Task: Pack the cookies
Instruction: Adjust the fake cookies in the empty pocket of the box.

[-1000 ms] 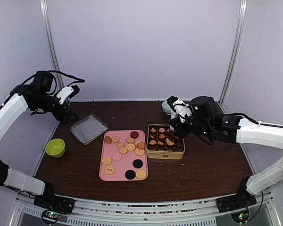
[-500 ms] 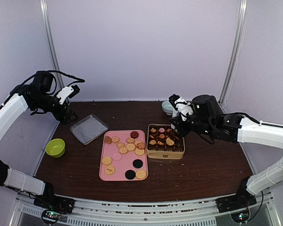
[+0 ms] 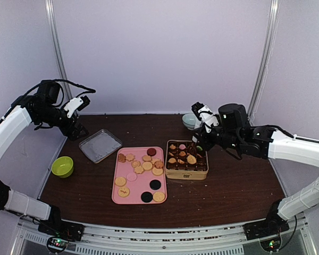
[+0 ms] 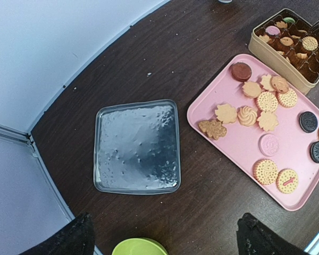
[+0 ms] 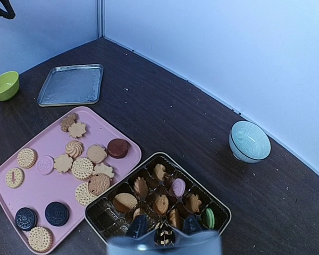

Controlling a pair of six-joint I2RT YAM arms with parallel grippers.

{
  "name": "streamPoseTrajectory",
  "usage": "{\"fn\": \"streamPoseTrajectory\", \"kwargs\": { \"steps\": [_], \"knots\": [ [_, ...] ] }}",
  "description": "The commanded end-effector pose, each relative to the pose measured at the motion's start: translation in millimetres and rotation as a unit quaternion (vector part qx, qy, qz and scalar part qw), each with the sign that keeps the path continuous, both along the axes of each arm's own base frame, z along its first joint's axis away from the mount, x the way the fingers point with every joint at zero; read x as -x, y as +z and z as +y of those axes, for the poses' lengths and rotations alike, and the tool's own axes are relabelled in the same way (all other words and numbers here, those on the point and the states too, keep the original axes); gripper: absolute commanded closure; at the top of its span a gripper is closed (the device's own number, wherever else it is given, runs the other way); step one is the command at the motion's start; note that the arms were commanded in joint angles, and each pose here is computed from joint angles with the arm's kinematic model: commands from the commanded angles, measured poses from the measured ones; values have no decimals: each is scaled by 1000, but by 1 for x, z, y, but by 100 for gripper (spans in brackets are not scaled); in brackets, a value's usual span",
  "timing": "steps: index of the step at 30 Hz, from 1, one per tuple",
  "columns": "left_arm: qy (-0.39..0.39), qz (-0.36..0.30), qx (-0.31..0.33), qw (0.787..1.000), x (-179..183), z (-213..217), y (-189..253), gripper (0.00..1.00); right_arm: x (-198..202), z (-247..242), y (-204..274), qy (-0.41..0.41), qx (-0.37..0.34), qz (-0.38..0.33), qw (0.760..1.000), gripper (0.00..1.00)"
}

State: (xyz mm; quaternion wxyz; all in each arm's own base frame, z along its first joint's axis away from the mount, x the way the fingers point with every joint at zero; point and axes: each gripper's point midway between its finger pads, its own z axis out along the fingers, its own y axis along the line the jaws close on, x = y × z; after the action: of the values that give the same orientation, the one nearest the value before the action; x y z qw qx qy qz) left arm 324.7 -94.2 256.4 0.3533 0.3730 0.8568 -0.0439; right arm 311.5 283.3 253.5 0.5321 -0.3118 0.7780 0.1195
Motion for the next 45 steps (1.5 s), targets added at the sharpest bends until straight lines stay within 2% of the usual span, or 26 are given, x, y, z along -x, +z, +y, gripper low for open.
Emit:
{"fn": "streamPoseTrajectory", "kwargs": {
  "steps": [1, 11, 21, 37, 45],
  "knots": [
    [-6, -13, 4, 1000, -2, -1, 9, 5, -4, 4, -6, -1, -12, 5, 1000, 84],
    [-5, -13, 3, 1000, -2, 0, 9, 5, -4, 4, -26, -3, 4, 22, 1000, 85],
    [-9, -11, 6, 1000, 0, -2, 8, 5, -6, -3, 29, -5, -41, -20, 999, 85],
    [-9, -9, 2, 1000, 1, -1, 4, 5, -12, -1, -24, -7, -8, 27, 1000, 87],
    [-9, -9, 3, 1000, 0, -1, 5, 5, -11, -3, -33, -9, 1, 34, 999, 88]
  ]
}}
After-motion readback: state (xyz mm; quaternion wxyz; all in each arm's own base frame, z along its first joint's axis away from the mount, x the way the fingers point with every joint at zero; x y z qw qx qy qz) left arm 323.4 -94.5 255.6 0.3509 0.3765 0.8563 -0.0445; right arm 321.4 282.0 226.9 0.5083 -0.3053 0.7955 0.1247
